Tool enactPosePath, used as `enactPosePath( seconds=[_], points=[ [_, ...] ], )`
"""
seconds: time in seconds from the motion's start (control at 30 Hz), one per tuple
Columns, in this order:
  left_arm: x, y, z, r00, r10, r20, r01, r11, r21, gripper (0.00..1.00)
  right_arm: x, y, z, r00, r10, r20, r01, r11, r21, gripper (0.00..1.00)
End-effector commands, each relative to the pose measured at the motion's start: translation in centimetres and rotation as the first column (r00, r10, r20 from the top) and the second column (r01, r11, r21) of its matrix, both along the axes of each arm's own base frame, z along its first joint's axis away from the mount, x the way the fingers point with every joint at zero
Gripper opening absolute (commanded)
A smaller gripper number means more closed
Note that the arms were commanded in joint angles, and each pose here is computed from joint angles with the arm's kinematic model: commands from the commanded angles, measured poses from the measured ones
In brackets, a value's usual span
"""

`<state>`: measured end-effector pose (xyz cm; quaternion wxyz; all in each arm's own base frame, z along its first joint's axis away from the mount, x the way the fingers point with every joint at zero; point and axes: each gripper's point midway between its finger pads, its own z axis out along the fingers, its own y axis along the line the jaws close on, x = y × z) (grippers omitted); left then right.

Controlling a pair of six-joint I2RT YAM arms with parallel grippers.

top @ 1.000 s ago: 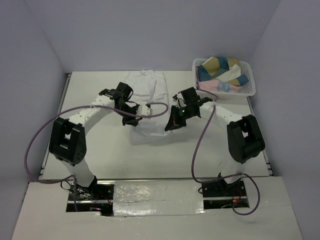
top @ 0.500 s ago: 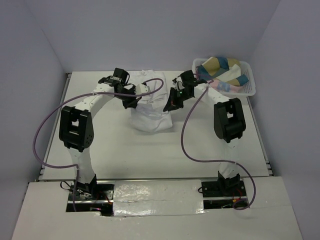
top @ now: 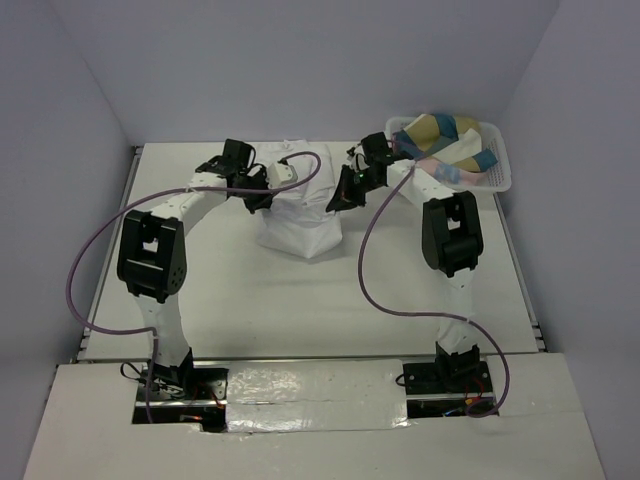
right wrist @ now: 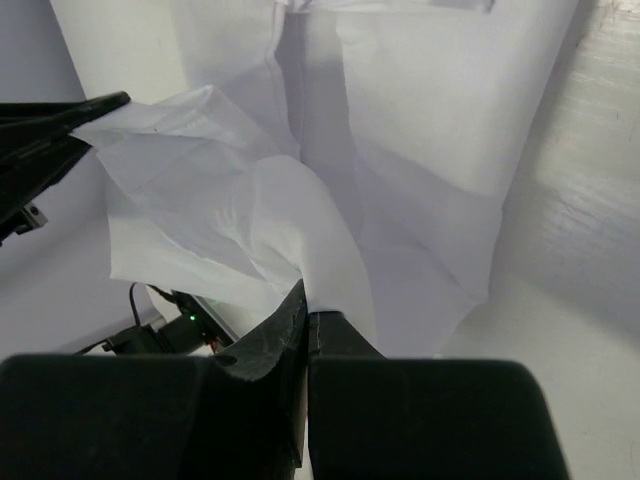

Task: Fold and stack the long sleeve shirts
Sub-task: Fold the shirt

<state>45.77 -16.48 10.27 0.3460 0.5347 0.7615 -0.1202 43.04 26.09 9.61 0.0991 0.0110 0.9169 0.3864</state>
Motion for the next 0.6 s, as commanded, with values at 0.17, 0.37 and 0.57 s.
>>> enactPosePath(
  seconds=[0.17, 0.37, 0.57],
  points=[
    [-5.7, -1.5, 3.6, 0.98, -0.198, -0.024, 0.195, 0.976, -0.101, 0.0, -4.7, -1.2, 1.7, 0.997, 0.063, 0.035, -0.062, 0.997, -0.041, 0.0],
    [-16.4, -1.3, 1.3, 0.881, -0.419, -0.221, 0.399, 0.908, -0.131, 0.0, -14.7, -1.2, -1.4, 0.982, 0.178, -0.065, -0.182, 0.982, -0.055, 0.0],
    [-22.5, -0.9, 0.5, 0.797, -0.538, -0.276, 0.524, 0.842, -0.127, 0.0, -20.6, -0.9, -2.0, 0.963, 0.252, -0.096, -0.257, 0.965, -0.044, 0.0]
  ],
)
